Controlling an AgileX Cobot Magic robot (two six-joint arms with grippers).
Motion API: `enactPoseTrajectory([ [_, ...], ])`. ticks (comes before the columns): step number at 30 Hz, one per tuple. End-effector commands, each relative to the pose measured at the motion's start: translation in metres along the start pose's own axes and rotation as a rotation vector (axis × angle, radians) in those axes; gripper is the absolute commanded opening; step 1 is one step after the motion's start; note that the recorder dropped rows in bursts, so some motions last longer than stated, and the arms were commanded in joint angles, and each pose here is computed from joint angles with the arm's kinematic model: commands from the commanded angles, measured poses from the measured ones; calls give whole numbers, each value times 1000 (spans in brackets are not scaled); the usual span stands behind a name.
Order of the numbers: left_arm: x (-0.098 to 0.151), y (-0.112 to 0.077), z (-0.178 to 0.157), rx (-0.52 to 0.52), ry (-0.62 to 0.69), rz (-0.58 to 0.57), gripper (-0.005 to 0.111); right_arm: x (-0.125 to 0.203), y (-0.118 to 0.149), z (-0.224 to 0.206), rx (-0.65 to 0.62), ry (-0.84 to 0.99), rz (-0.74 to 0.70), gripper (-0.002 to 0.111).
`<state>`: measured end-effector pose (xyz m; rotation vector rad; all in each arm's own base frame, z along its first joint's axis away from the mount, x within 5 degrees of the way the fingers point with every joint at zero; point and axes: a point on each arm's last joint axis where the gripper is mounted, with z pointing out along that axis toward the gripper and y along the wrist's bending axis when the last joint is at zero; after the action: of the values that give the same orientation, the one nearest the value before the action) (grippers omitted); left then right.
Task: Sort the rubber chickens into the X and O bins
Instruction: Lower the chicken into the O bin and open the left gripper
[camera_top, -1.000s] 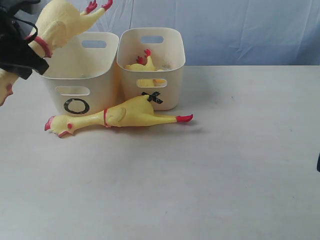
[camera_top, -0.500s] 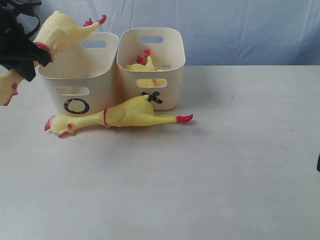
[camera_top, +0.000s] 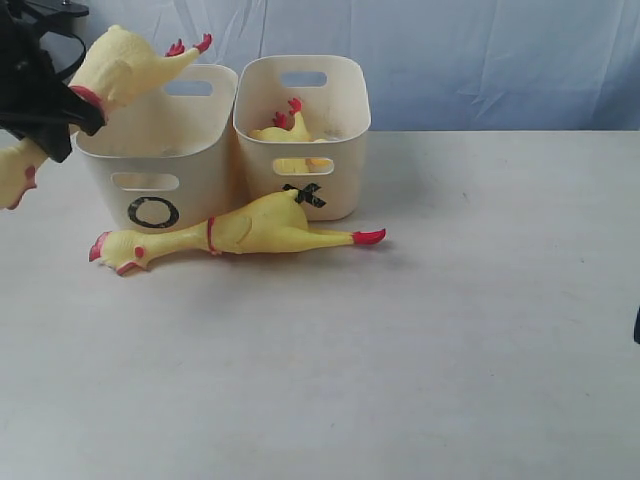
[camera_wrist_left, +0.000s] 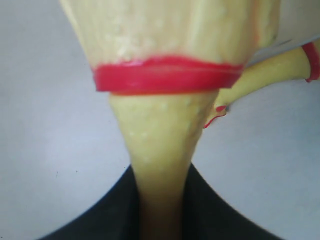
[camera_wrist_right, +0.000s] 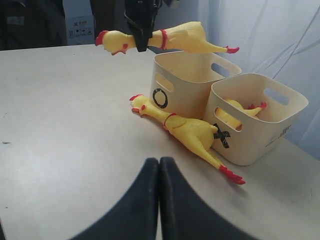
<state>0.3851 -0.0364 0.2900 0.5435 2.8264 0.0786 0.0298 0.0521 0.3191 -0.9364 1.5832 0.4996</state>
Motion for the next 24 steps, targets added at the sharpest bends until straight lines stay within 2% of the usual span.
enactPoseTrajectory([
  [1,-3,3,-6,-24,-27,2,0,1,0,0,9,-4,0,0],
  [10,-12,6,-21,-32,-90,-8,0,1,0,0,9,-4,2,0],
  [24,-13,3,5,10,6,-9,0,1,0,0,9,-4,2,0],
])
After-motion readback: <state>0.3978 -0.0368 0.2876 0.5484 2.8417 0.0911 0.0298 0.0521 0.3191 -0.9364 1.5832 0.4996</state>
